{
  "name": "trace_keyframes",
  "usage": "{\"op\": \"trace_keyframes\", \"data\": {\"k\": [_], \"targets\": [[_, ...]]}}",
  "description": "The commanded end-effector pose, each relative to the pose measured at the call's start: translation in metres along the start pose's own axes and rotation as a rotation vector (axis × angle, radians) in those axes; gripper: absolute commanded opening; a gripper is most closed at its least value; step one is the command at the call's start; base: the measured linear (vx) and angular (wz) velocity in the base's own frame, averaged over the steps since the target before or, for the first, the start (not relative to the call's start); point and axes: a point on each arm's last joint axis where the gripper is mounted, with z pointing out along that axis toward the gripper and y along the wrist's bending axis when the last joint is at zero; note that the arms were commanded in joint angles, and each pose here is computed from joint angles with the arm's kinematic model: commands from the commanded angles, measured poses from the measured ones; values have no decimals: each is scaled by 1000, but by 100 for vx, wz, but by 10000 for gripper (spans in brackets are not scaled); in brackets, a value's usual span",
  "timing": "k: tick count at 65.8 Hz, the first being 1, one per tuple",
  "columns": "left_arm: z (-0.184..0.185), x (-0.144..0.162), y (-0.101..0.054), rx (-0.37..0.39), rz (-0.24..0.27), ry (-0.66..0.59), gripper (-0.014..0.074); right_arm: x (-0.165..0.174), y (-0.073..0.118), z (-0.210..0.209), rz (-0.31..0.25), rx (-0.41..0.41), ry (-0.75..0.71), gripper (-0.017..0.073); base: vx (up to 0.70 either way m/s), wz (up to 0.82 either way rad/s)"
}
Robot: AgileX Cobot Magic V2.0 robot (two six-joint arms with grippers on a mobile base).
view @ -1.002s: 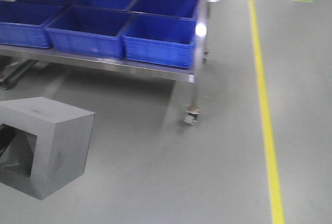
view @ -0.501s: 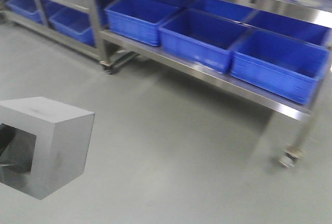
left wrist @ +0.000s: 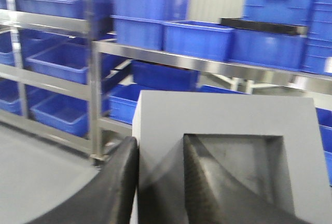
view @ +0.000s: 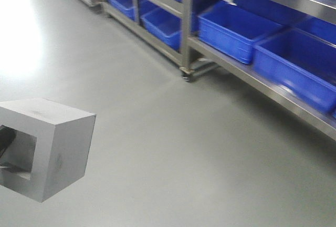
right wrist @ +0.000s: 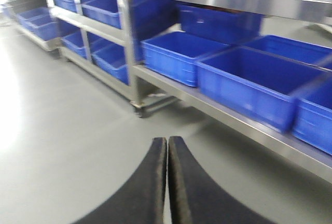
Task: Sort gray base to blue bin
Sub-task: 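Drive the base away from the table holding the gray base, then drive down the aisle and turn toward the large blue bin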
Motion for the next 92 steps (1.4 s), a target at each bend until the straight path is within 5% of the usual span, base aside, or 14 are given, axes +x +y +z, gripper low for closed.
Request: {"op": "trace_keyframes", "data": {"k": [1, 92], "targets": [[0, -18, 0, -13, -16, -116, -6, -5, 0, 1, -16, 5, -52, -5, 26, 53], [0, -18, 0, -14, -16, -114, -6, -5, 0, 1, -16, 5, -52, -5, 27, 40]]}}
